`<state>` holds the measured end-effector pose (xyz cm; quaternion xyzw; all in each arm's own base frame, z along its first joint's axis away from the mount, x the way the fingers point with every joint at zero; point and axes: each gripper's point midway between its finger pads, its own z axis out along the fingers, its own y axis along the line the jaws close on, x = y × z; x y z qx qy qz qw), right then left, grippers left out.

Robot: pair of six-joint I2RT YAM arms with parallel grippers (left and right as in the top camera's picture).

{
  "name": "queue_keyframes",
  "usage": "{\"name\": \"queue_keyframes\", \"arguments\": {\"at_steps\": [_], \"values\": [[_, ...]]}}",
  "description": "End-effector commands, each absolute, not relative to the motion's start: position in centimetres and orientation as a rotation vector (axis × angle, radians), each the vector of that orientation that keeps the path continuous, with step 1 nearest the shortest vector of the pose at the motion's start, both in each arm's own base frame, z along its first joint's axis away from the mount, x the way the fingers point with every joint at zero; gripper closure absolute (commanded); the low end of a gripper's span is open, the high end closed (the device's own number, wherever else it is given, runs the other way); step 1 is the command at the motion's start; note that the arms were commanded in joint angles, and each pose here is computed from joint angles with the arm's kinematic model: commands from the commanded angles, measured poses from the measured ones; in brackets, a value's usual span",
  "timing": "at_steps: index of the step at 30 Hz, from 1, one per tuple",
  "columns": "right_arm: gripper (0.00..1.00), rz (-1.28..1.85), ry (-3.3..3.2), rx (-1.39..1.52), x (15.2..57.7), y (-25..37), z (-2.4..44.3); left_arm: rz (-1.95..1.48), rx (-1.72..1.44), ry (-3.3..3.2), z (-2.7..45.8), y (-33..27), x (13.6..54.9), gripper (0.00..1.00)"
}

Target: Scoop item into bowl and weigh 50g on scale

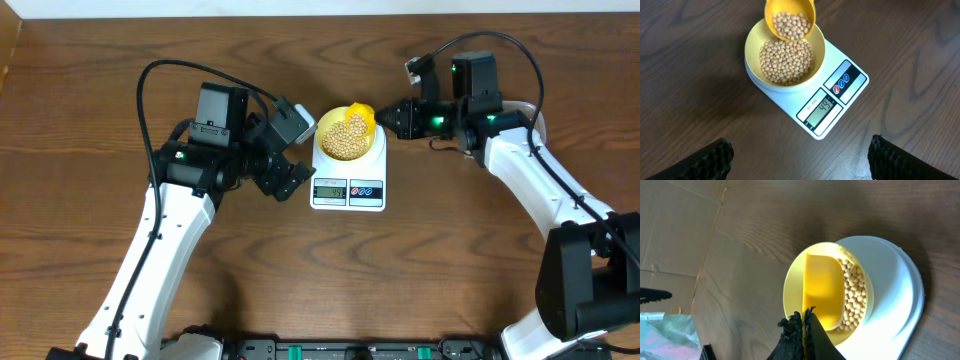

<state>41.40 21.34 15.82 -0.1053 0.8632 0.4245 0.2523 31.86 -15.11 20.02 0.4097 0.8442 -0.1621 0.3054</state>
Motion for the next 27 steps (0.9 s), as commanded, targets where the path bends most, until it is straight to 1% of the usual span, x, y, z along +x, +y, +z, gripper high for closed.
{"name": "queue_keyframes", "arguments": {"at_steps": [1,5,16,20,23,27], "values": [[0.99,1.107,2.284,-0.310,42.66,20.78,16.74,-0.418,1.089,2.240,19.60,-14.80,31.69,0.12],[0.99,1.168,2.282,-0.301,42.27,21.14,17.12,-0.418,1.089,2.240,19.60,-14.80,31.69,0.12],[0.99,1.126,2.280,-0.285,42.79,20.83,16.99,-0.418,1.089,2.240,19.60,-14.80,31.70,0.12],[0.99,1.179,2.293,-0.268,42.33,21.04,17.11,-0.418,1.089,2.240,19.60,-14.80,31.70,0.12],[0.99,1.128,2.285,-0.252,43.01,20.68,17.03,-0.418,1.089,2.240,19.60,-14.80,31.70,0.12],[0.99,1.189,2.300,-0.250,42.28,21.24,17.13,-0.418,1.089,2.240,19.60,-14.80,31.69,0.12]]}}
